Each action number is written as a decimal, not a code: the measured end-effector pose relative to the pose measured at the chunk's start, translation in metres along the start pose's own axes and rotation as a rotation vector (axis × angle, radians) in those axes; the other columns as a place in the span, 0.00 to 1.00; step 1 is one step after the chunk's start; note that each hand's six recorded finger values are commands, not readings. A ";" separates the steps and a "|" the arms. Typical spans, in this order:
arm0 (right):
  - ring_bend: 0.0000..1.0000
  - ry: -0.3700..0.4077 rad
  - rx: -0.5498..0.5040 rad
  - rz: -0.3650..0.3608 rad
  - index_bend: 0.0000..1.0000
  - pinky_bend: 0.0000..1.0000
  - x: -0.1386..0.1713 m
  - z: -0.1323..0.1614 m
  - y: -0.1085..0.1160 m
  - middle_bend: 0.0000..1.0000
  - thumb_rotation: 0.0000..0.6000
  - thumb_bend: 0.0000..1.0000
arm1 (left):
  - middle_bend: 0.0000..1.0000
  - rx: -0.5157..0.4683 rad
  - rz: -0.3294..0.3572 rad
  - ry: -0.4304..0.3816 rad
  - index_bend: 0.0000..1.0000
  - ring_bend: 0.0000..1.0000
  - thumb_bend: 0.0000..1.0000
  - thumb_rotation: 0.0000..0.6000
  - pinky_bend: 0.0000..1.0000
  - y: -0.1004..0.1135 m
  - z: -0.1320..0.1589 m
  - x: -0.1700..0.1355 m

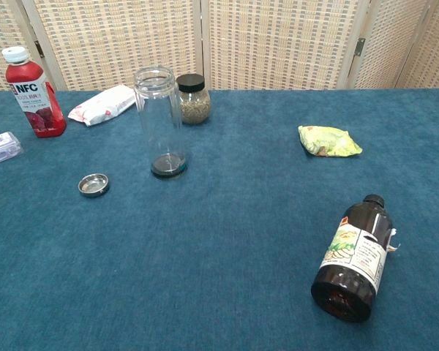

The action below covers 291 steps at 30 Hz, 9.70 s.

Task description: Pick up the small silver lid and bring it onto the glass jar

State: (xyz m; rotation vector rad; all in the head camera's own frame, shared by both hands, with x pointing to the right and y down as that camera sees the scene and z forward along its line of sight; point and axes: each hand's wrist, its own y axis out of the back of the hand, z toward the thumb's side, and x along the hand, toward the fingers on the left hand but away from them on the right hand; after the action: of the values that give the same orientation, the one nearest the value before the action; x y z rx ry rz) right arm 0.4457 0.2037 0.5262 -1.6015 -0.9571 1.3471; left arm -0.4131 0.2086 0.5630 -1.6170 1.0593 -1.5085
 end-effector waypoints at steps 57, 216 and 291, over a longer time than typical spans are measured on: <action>0.14 -0.019 0.016 -0.029 0.16 0.26 0.001 -0.005 0.012 0.22 1.00 0.37 | 0.99 0.074 -0.315 -0.204 0.46 0.95 0.35 1.00 1.00 -0.099 0.083 0.139; 0.14 -0.068 0.021 -0.049 0.16 0.26 0.019 -0.020 0.022 0.22 1.00 0.37 | 1.00 0.071 -0.180 -0.389 0.61 0.97 0.45 1.00 1.00 0.013 0.234 0.210; 0.14 -0.083 0.017 -0.048 0.16 0.26 0.023 -0.023 0.020 0.22 1.00 0.37 | 1.00 0.107 -0.285 -0.419 0.31 0.97 0.47 1.00 1.00 0.004 0.225 0.186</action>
State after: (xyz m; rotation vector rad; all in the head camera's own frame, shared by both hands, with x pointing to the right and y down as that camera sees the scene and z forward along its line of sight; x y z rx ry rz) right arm 0.4725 0.2150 0.5009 -1.5102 -1.0248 1.3944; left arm -0.1900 0.0288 0.6196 -1.9551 0.5281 -1.2883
